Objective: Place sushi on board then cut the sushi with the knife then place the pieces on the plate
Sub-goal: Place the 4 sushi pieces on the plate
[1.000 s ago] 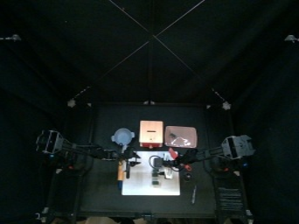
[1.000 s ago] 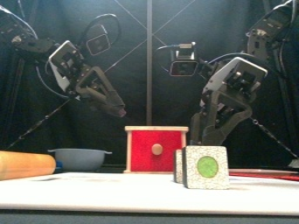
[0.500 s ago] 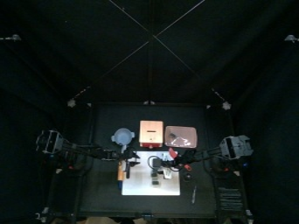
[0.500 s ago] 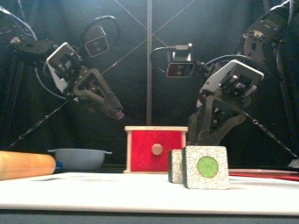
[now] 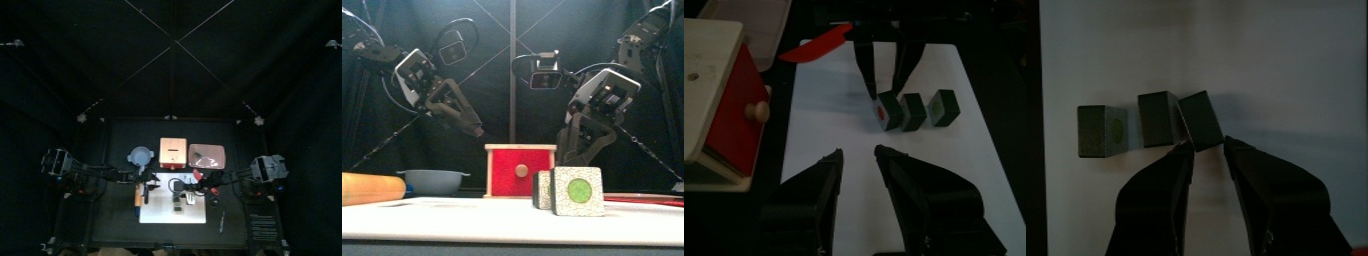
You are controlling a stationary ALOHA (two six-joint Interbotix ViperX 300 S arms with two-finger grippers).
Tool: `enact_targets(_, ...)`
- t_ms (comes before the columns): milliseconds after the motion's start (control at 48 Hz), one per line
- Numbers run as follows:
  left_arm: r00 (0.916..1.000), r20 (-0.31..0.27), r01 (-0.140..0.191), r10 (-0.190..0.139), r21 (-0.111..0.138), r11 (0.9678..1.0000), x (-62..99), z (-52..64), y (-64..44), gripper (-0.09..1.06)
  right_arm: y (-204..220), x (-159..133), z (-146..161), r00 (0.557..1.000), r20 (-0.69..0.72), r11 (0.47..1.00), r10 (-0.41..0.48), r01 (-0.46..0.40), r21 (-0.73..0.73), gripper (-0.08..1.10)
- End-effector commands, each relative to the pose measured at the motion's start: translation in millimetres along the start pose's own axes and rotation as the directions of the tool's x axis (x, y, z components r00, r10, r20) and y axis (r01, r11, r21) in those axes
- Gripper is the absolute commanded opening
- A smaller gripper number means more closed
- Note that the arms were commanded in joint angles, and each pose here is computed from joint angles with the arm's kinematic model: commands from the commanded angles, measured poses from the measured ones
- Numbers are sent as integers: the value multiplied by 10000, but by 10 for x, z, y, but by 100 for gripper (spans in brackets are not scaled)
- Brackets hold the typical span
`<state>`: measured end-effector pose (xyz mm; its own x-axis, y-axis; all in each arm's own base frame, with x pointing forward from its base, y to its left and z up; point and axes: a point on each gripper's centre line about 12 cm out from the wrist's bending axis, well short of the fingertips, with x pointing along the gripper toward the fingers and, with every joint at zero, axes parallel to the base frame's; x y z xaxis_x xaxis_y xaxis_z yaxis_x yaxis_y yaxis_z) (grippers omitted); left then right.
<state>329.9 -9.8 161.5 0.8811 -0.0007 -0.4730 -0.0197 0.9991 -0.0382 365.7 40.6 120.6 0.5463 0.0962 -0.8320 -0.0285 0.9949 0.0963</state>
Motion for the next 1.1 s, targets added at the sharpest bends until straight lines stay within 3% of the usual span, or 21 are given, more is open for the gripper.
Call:
enact_targets(21,9996,276,-1,2,-31,10000,-14,83,1,74,-13,-79,113,9992,404,10000,-2,-1,77,68)
enact_targets(583,9998,184,-2,3,-13,10000,-22,45,3,74,-148,-139,173,9979,620,9991,-212,189,372,68)
enact_targets(1104,9999,167,33,-32,-5,10000,-23,38,-11,74,-310,-397,183,9923,1146,9953,-467,365,898,68)
